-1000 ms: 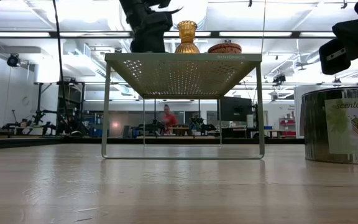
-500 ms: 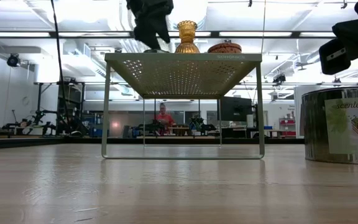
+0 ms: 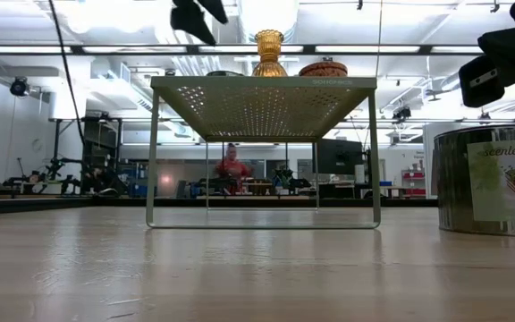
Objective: Pick & Place candle stick holders
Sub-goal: Put the green scented candle on the shelf aligned with the other brown scented candle
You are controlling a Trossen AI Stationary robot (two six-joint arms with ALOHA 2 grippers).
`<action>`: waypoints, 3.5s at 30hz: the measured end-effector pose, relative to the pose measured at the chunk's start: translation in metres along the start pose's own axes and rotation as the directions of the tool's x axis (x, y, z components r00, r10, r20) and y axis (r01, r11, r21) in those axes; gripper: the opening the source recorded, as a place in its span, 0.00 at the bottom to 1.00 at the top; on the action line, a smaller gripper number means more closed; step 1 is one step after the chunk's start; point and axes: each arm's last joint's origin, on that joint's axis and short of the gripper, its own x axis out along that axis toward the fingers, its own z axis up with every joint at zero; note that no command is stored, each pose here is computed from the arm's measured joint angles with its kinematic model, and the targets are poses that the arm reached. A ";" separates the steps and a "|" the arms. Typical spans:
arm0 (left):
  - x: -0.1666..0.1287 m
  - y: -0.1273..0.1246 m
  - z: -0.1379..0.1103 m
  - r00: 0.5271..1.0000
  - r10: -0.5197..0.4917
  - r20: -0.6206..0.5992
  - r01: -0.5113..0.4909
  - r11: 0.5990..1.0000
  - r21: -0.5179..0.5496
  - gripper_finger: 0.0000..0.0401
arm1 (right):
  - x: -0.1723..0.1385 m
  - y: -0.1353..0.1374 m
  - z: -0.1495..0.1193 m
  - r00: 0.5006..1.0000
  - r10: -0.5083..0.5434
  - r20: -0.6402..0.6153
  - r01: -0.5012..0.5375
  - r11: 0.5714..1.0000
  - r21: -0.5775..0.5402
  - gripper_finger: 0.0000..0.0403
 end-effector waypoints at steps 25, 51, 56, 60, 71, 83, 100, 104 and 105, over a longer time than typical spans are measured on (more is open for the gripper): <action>-0.014 -0.045 -0.183 0.786 -0.445 0.430 0.406 0.895 0.185 0.93 | 0.000 0.000 0.000 1.000 -0.001 0.001 0.001 1.000 0.000 0.02; 0.026 -0.028 -0.280 0.661 -0.438 0.609 0.338 0.899 0.279 0.03 | 0.000 0.000 0.000 1.000 0.000 0.000 0.000 1.000 0.000 0.02; 0.034 -0.025 -0.297 0.632 -0.438 0.640 0.323 0.899 0.296 0.01 | 0.000 0.000 0.000 1.000 0.000 0.000 0.000 1.000 0.000 0.02; 0.037 -0.023 -0.306 0.604 -0.437 0.667 0.325 0.899 0.294 0.02 | 0.000 0.000 0.000 1.000 0.000 0.000 0.000 1.000 0.000 0.02; 0.048 -0.023 -0.318 0.606 -0.430 0.669 0.306 0.903 0.302 0.02 | 0.000 0.000 0.000 1.000 -0.001 0.000 0.001 1.000 0.000 0.02; 0.064 -0.024 -0.327 0.626 -0.398 0.670 0.322 0.915 0.243 0.02 | 0.000 0.000 0.000 1.000 0.000 0.002 0.000 1.000 0.000 0.02; 0.067 -0.024 -0.328 0.648 -0.396 0.650 0.314 0.917 0.246 0.02 | 0.000 0.000 0.000 1.000 0.000 0.003 0.000 1.000 0.001 0.02; 0.066 -0.024 -0.328 0.647 -0.396 0.652 0.314 0.917 0.246 0.02 | 0.000 0.000 0.000 1.000 0.000 0.003 0.000 1.000 0.001 0.02; 0.066 -0.024 -0.328 0.646 -0.396 0.652 0.314 0.917 0.246 0.02 | 0.000 0.000 0.000 1.000 0.000 0.003 0.000 1.000 0.000 0.02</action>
